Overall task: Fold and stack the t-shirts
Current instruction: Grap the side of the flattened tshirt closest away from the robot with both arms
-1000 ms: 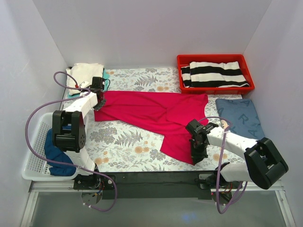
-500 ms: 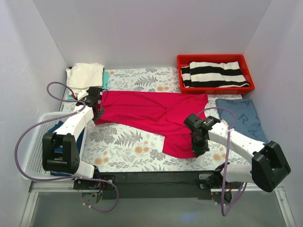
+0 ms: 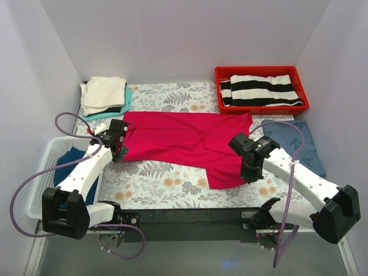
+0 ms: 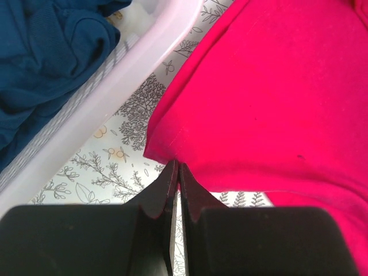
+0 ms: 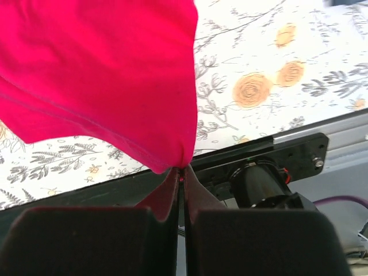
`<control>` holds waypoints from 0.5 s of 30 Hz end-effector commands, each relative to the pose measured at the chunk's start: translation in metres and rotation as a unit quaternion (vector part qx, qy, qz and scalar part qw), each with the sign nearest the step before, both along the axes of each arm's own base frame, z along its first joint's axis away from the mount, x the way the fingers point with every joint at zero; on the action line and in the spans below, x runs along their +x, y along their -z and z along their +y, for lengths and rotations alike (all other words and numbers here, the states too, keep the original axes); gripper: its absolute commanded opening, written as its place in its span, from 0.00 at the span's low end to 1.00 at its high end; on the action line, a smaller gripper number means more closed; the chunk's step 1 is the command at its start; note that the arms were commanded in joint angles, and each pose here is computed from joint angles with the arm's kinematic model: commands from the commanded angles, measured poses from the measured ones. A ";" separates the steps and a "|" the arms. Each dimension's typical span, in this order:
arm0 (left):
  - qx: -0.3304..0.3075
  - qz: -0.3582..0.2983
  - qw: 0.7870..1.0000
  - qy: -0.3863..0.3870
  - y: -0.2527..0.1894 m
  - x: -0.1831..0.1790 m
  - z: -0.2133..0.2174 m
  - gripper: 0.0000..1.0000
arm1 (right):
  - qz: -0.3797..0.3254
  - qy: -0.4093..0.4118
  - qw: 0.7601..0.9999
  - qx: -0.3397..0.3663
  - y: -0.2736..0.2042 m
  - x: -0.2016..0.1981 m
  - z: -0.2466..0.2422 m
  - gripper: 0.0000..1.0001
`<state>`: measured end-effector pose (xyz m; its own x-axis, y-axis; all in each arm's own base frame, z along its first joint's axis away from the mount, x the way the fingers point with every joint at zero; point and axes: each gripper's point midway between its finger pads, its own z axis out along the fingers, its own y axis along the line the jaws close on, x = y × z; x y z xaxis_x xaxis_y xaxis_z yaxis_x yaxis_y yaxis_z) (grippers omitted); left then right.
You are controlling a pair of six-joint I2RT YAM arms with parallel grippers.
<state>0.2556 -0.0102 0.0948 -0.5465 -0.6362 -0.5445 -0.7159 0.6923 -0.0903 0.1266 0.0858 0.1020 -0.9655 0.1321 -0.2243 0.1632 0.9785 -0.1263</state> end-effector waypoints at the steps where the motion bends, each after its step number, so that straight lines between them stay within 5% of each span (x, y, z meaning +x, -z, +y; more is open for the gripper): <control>1: 0.013 -0.006 1.000 -0.016 -0.012 -0.010 0.007 0.00 | -0.032 0.035 0.998 -0.040 -0.019 0.000 -0.021 0.01; 15: 0.003 0.020 1.000 -0.023 -0.002 -0.018 0.004 0.00 | -0.121 0.082 0.989 -0.035 -0.053 0.033 -0.027 0.01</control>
